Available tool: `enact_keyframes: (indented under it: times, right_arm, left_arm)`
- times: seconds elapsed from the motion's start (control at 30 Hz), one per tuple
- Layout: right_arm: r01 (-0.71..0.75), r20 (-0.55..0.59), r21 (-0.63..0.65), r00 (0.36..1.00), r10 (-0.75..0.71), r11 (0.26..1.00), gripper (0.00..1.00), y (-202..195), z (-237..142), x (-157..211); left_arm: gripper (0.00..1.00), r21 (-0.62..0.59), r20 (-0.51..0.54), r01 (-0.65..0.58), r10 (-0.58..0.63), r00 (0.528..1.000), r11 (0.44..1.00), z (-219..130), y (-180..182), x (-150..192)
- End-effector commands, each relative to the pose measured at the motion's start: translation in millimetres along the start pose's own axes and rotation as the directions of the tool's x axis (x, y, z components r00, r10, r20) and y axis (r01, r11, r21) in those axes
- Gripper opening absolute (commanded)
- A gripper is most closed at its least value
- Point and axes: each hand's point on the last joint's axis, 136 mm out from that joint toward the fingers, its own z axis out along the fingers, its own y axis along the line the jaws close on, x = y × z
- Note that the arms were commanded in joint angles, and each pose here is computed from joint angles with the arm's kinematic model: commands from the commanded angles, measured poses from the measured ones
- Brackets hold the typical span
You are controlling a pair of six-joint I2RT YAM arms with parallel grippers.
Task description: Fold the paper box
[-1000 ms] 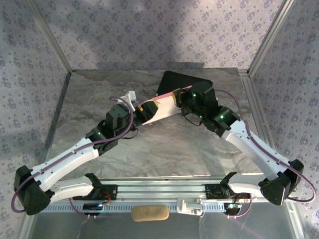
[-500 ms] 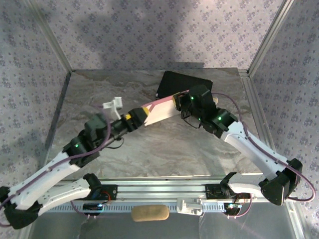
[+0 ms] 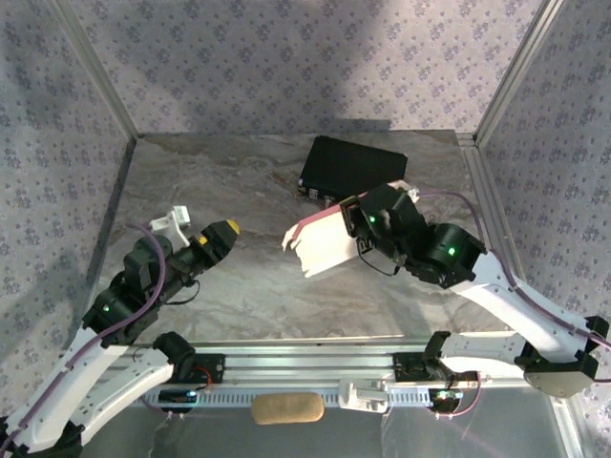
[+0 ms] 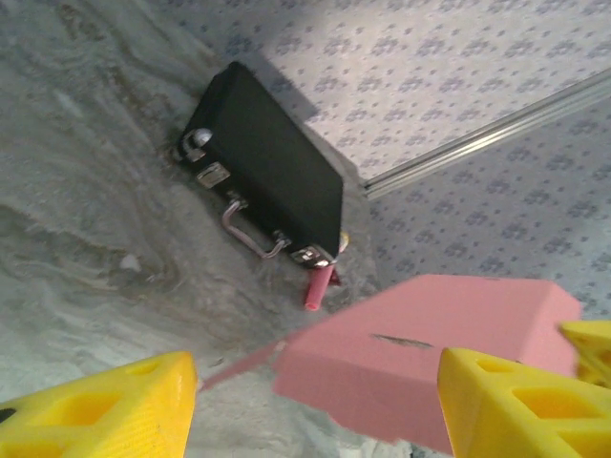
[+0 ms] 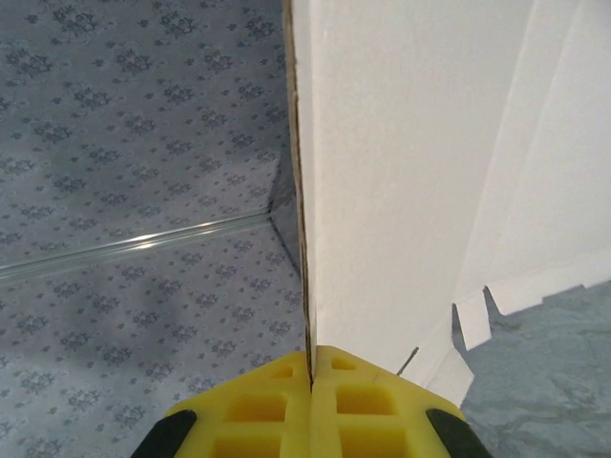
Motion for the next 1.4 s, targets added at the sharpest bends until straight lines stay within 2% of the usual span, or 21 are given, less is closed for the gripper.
enact_keyframes:
  times: [0.0, 0.1, 0.2, 0.33, 0.43, 0.47, 0.77, 0.9, 1.03, 1.23, 1.37]
  right_arm:
    - [-0.029, 0.093, 0.110, 0.996, 0.019, 0.994, 0.00, -26.4, 10.3, -9.4]
    - [-0.088, 0.069, 0.164, 0.995, 0.078, 0.982, 0.00, -34.0, 51.4, -8.4]
    - [-0.111, 0.020, 0.129, 0.994, 0.109, 0.985, 0.00, -28.2, 94.9, -6.0]
    - [-0.071, -0.059, 0.113, 0.995, 0.078, 0.991, 0.00, -30.5, 136.5, -3.5]
    - [-0.052, -0.134, 0.091, 0.989, 0.064, 0.994, 0.00, -43.4, 158.8, 5.5]
    - [-0.040, -0.139, 0.120, 0.989, 0.056, 0.992, 0.00, -62.4, 164.6, 6.0]
    - [0.035, -0.213, 0.144, 0.977, -0.003, 0.989, 0.00, -97.8, 181.3, 6.6]
    - [0.071, -0.239, 0.160, 0.971, -0.031, 0.985, 0.00, -110.3, 186.6, 9.7]
    - [0.078, -0.260, 0.151, 0.965, -0.037, 0.986, 0.00, -123.7, 191.2, 14.0]
    - [0.114, -0.283, 0.089, 0.955, -0.085, 0.989, 0.00, -127.2, 193.4, 16.6]
    - [0.122, -0.295, 0.004, 0.948, -0.116, 0.992, 0.00, -126.4, 193.2, 15.8]
  left_arm:
    - [0.67, -0.053, -0.071, 0.024, -0.028, 0.997, 0.998, 5.2, 23.0, 16.5]
    - [0.66, -0.106, -0.093, 0.027, -0.037, 0.995, 0.994, 10.5, 43.6, 21.2]
    - [0.64, -0.158, -0.124, -0.005, -0.015, 0.992, 0.987, 15.2, 65.9, 26.2]
    - [0.59, -0.201, -0.196, -0.061, 0.021, 0.980, 0.978, 27.1, 96.1, 41.0]
    - [0.52, -0.214, -0.224, -0.102, 0.053, 0.973, 0.972, 36.9, 115.7, 52.4]
    - [0.52, -0.219, -0.231, -0.108, 0.056, 0.971, 0.970, 39.7, 122.2, 56.4]
    - [0.50, -0.219, -0.284, -0.138, 0.072, 0.956, 0.966, 61.5, 153.0, 79.5]
    - [0.44, -0.176, -0.312, -0.195, 0.133, 0.941, 0.965, 70.1, 151.1, 82.7]
    - [0.45, -0.133, -0.350, -0.291, 0.230, 0.908, 0.947, 78.6, 148.7, 88.1]
    - [0.47, -0.100, -0.385, -0.395, 0.330, 0.862, 0.913, 90.4, 145.8, 101.3]
    - [0.50, -0.094, -0.395, -0.452, 0.383, 0.835, 0.887, 96.0, 148.8, 110.5]
